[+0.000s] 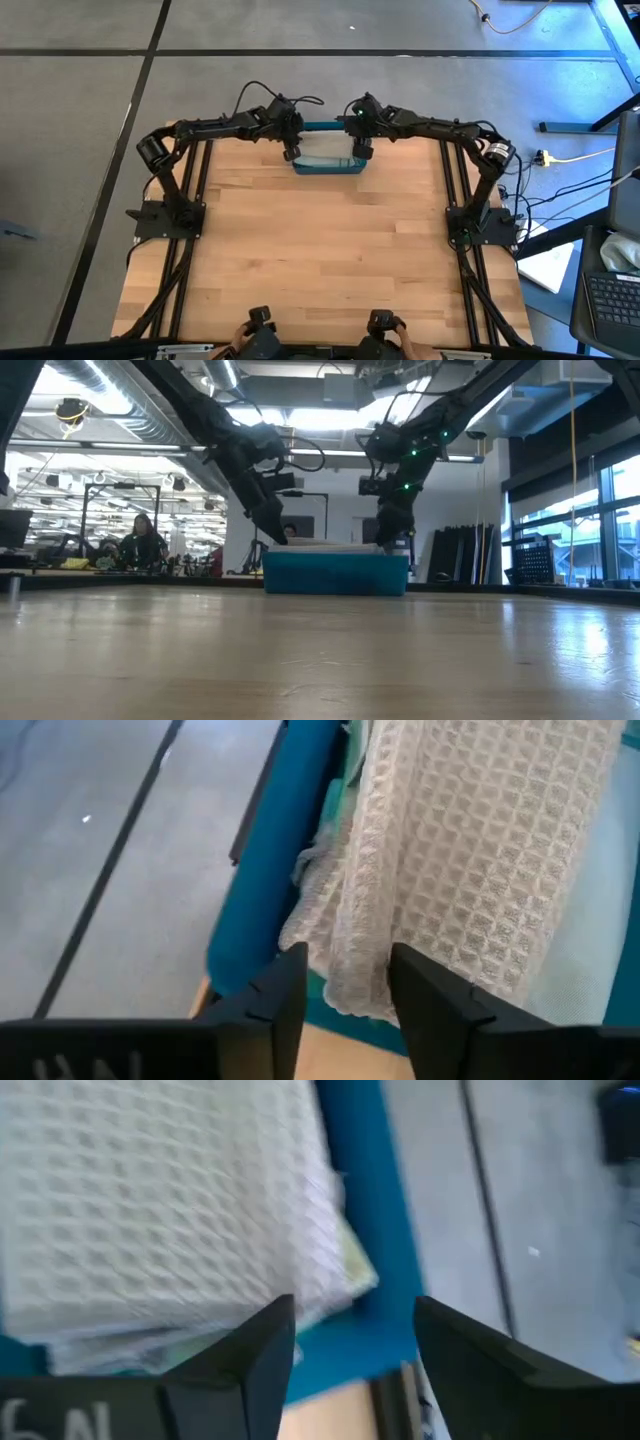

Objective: Fold microfiber towels
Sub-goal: Put the folded gray towel into the blue bin

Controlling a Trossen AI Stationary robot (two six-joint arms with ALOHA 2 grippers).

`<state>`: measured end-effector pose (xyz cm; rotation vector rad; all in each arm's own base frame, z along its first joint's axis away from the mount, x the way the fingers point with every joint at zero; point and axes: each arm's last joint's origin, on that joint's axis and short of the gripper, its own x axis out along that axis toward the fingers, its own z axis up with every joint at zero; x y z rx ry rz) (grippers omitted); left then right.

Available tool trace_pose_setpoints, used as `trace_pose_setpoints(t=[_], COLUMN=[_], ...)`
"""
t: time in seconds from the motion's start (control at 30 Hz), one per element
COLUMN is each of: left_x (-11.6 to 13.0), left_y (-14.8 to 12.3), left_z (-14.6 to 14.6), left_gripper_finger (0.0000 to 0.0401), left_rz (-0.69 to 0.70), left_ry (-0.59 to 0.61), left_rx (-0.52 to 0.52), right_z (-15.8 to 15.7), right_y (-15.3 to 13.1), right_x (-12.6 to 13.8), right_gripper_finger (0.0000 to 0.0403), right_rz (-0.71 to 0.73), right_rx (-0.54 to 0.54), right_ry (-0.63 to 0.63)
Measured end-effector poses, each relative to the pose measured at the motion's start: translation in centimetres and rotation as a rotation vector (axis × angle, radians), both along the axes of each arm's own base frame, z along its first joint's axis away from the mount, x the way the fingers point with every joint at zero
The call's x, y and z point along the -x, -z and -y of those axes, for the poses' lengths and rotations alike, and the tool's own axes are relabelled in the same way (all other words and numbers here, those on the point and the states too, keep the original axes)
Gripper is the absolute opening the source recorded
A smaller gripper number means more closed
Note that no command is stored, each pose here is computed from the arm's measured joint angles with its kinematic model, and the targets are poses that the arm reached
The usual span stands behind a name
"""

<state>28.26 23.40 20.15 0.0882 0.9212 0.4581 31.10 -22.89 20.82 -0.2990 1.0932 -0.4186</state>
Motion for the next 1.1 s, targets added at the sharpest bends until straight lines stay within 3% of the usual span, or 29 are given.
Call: trace_pose_setpoints(t=[0.13,0.27,0.33,0.43,0.53,0.63,0.73,0.9,1.1], left_x=[0.5,1.1,1.4,1.5,0.8,-0.5,-1.3,-1.0,-0.1], left_y=[-1.3,-3.5,-4.5,-5.3,-5.1,-3.5,-1.1,2.3,3.3], left_z=[0.2,0.7,1.0,1.4,1.4,1.1,0.5,-1.2,-2.3], left_gripper_finger=[0.0146,0.0146,0.0146,0.0148,0.0146,0.0145,0.0145,0.0145,0.0145], left_rz=[0.0,0.053,0.081,0.148,0.226,0.232,0.175,0.065,0.1], left_ry=[-0.024,-0.025,-0.016,0.048,0.161,0.242,0.292,0.203,0.169], left_rx=[-0.042,-0.088,-0.097,-0.06,-0.001,-0.01,-0.01,0.019,0.122], right_z=[-0.7,-1.4,-1.9,-2.4,-2.6,-2.0,-1.4,-0.9,0.0], right_y=[-2.0,-4.5,-5.5,-6.1,-5.2,-3.0,-0.5,2.4,3.8], right_x=[0.3,0.7,0.8,0.2,-0.9,-2.0,-2.7,-2.9,-2.4], right_gripper_finger=[0.0215,0.0212,0.0209,0.0201,0.019,0.0175,0.0161,0.0142,0.0124], right_rz=[0.005,0.107,0.198,0.394,0.451,0.388,0.32,0.229,0.214], right_rx=[0.09,0.11,0.04,-0.165,-0.258,-0.195,-0.205,-0.246,-0.32], right_ry=[0.044,0.024,-0.04,-0.15,-0.182,-0.142,-0.159,-0.122,-0.119])
